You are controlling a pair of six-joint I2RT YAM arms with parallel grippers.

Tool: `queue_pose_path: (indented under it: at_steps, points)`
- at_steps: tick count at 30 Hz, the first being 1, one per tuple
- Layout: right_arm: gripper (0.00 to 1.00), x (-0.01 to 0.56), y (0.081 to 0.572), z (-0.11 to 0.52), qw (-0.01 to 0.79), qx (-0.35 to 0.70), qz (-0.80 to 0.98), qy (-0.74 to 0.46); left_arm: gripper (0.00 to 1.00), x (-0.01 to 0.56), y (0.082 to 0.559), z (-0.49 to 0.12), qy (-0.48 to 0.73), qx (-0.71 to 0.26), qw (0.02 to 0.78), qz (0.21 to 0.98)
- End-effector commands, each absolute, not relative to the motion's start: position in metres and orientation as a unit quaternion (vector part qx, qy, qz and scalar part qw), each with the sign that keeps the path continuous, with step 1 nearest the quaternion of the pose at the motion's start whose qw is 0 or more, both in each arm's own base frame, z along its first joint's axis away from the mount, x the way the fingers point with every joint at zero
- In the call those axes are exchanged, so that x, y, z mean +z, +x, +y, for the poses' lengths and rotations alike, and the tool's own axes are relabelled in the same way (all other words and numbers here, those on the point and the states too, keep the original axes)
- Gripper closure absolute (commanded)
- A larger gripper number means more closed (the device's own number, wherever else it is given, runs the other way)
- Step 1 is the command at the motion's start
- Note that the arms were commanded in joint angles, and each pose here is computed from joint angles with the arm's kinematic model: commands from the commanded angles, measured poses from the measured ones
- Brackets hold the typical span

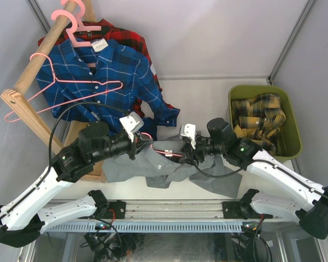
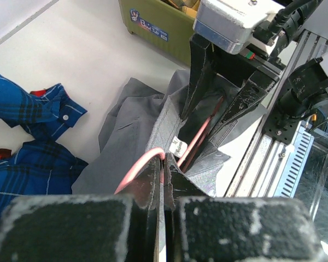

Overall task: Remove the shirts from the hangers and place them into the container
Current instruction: Remove the shirt from the hanger.

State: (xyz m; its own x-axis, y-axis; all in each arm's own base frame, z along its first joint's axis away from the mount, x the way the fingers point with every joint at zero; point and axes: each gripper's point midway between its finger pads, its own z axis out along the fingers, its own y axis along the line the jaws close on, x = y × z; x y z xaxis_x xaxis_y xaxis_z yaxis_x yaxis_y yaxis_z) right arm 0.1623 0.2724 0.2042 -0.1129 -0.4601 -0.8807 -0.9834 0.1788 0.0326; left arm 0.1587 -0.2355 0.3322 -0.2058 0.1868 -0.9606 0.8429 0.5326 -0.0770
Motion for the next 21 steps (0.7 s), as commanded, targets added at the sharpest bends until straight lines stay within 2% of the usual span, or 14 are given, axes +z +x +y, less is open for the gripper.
queue_pose_path:
  at_steps: [1,11,14,15,16,17,19,21]
  points:
    - [0.55,0.227,0.159,0.28,0.415,0.353,0.619,-0.566,1.0,0.379,0.156,-0.234,0.351,-0.342,0.564,0.665]
    - [0.55,0.238,0.16,0.277,0.475,0.342,0.589,-0.558,1.0,0.377,0.161,-0.235,0.329,-0.348,0.571,0.667]
    - [0.45,0.233,0.158,0.275,0.463,0.348,0.615,-0.535,1.0,0.38,0.16,-0.236,0.331,-0.351,0.573,0.662]
    - [0.37,0.232,0.156,0.275,0.459,0.35,0.613,-0.539,1.0,0.382,0.16,-0.237,0.332,-0.352,0.574,0.661]
    - [0.35,0.231,0.153,0.276,0.455,0.353,0.609,-0.545,1.0,0.383,0.16,-0.237,0.332,-0.352,0.574,0.66]
    - [0.24,0.23,0.153,0.276,0.454,0.352,0.609,-0.548,1.0,0.383,0.16,-0.238,0.333,-0.353,0.574,0.66]
    - [0.21,0.229,0.162,0.275,0.465,0.331,0.621,-0.537,1.0,0.386,0.161,-0.24,0.332,-0.355,0.574,0.659]
    - [0.24,0.231,0.17,0.274,0.479,0.314,0.625,-0.53,1.0,0.39,0.162,-0.242,0.331,-0.357,0.575,0.657]
